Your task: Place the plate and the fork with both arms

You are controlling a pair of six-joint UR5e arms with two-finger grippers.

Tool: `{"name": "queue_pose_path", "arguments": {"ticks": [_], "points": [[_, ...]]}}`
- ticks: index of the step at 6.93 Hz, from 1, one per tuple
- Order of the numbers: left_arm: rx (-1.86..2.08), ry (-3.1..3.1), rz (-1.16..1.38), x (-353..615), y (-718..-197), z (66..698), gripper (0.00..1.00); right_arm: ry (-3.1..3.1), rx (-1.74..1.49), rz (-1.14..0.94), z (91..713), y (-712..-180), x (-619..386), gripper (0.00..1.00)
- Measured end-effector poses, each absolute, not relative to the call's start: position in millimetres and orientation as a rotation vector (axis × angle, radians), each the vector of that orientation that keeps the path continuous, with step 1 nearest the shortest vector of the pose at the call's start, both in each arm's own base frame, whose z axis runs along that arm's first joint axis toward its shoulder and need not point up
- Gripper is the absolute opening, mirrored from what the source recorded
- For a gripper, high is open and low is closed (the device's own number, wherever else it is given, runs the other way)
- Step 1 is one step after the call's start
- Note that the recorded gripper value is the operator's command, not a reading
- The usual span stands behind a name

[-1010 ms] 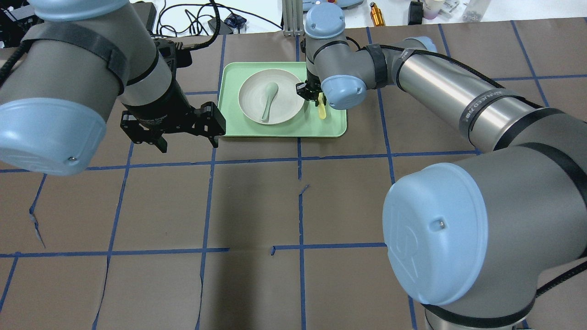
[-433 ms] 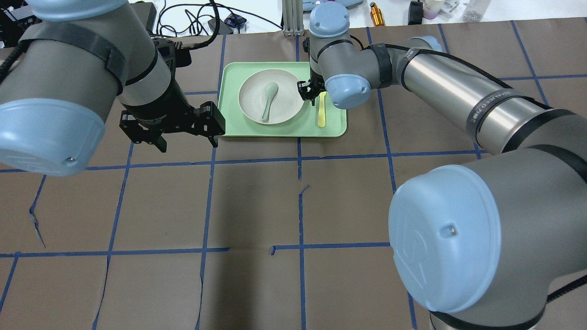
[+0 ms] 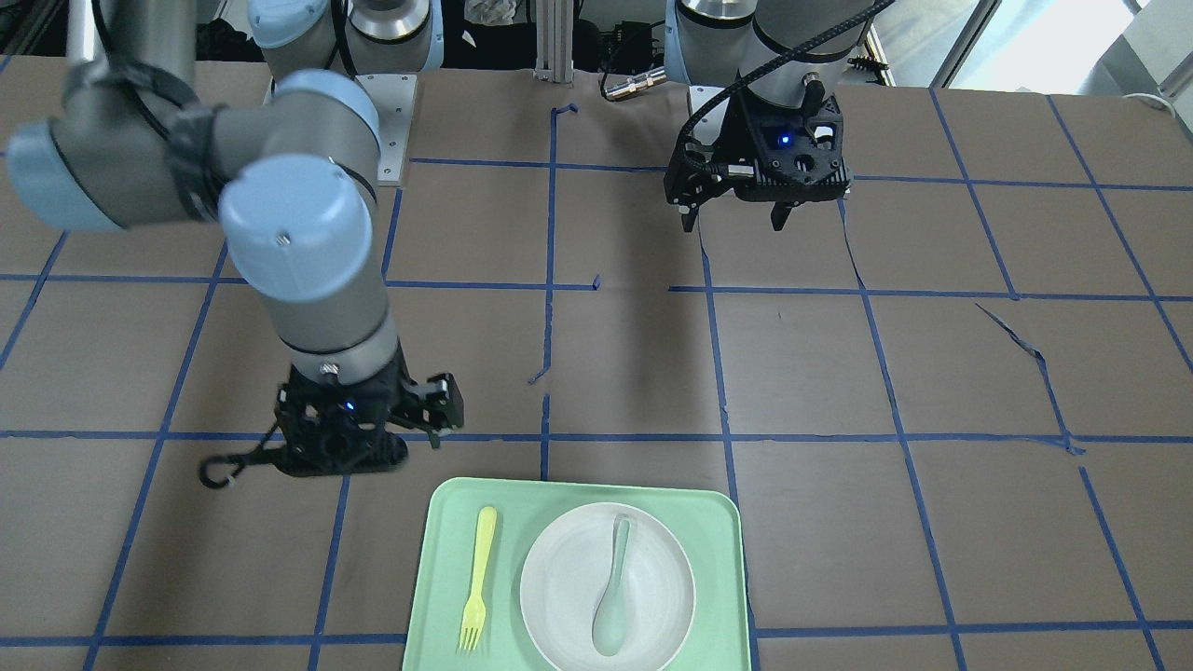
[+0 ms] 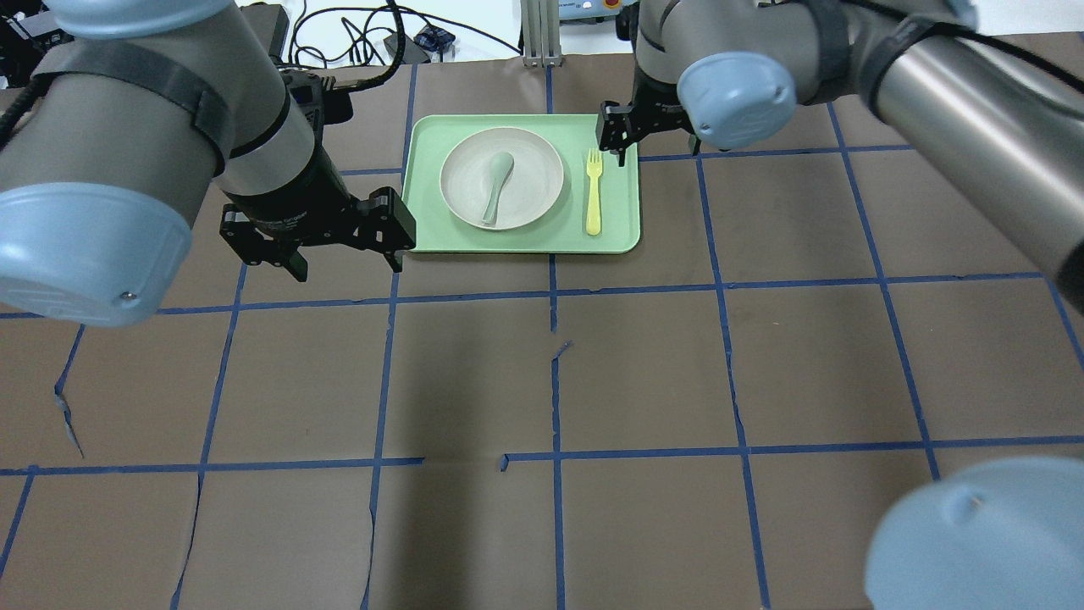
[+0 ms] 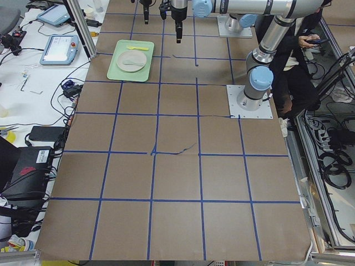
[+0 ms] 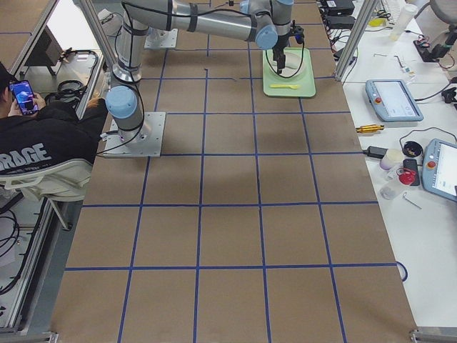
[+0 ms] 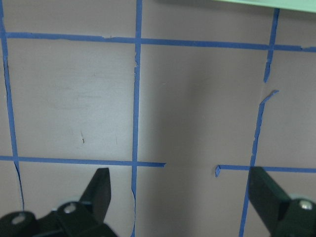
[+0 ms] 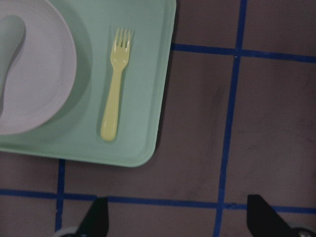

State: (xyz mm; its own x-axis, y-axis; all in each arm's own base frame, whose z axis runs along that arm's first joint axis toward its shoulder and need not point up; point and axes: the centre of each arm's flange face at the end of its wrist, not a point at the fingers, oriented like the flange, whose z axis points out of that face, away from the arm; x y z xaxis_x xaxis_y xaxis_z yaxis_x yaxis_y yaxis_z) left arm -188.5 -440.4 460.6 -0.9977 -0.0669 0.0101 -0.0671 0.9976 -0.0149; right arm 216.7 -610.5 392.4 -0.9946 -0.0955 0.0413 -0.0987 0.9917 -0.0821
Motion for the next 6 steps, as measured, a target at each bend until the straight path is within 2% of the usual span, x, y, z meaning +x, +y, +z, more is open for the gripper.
{"name": "queue_pose_path", "arguments": {"ticks": [2,3,6], "points": [[0.105,-3.130,0.023,-188.3,-438.8,462.4,1.00,-3.093,0.177,0.064,472.0,-540.3,186.2,1.00],[0.107,-3.131,0.019,-188.2,-438.2,462.6,1.00,-3.092,0.181,0.052,489.7,-508.6,181.2,1.00],[0.107,-3.132,0.019,-188.0,-437.9,463.5,1.00,-3.089,0.183,0.049,493.1,-477.7,177.5,1.00]]}}
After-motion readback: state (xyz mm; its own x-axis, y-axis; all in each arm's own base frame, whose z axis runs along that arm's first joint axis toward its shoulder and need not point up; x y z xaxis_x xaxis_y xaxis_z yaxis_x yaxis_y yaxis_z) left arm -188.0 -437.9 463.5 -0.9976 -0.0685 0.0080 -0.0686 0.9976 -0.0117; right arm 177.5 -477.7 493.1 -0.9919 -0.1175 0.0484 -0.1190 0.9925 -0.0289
